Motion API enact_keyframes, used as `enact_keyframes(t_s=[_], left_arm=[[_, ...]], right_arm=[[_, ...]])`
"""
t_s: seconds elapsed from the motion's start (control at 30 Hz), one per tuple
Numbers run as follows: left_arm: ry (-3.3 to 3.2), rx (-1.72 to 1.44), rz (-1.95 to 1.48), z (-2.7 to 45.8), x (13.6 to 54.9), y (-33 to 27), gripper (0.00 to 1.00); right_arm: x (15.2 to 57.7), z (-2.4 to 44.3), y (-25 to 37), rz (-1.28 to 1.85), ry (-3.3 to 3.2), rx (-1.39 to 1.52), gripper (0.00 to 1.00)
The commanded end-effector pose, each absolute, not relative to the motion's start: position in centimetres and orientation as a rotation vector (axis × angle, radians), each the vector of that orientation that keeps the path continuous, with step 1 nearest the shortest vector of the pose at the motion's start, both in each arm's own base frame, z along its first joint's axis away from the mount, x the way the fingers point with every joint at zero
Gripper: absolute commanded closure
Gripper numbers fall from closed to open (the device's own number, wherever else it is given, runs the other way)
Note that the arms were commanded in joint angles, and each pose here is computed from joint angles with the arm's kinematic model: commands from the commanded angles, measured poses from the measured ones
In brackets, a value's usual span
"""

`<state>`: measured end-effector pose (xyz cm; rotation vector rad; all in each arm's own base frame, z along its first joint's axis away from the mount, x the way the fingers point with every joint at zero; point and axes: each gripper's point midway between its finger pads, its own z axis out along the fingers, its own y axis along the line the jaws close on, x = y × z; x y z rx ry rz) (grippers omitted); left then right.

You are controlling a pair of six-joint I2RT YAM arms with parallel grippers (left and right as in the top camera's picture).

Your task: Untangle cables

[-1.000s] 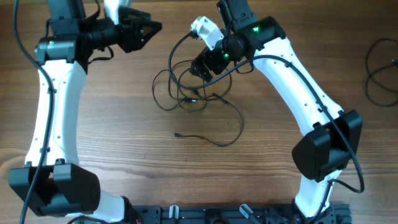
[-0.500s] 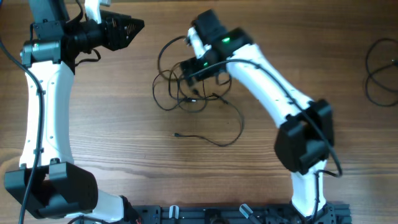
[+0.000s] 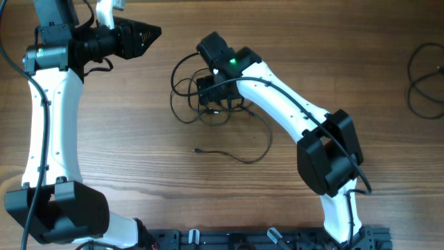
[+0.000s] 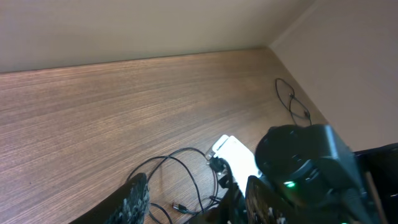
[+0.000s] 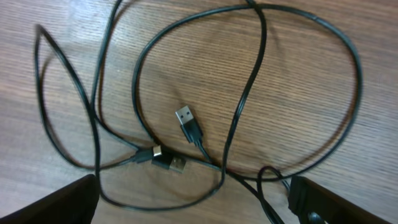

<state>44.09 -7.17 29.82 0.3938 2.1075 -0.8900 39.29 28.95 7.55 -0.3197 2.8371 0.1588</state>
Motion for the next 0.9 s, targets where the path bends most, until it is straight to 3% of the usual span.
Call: enact_keyframes(t_s=[0.0, 0.33, 0.87], left_arm=[[2.104, 0.394, -0.879, 30.2, 44.3, -7.1, 0.48], [2.117, 0.472, -0.854, 29.3, 43.4, -7.2, 0.49], [2.121, 0.471, -0.856, 29.3, 43.4, -7.2, 0.49]], right_arm=[[38.7, 5.0, 29.4, 0.139, 2.86, -0.309, 0.0], [38.0, 4.7, 33.7, 0.465, 2.818, -0.485, 0.0], [40.1, 4.2, 29.9, 0.144, 2.783, -0.364, 0.0]])
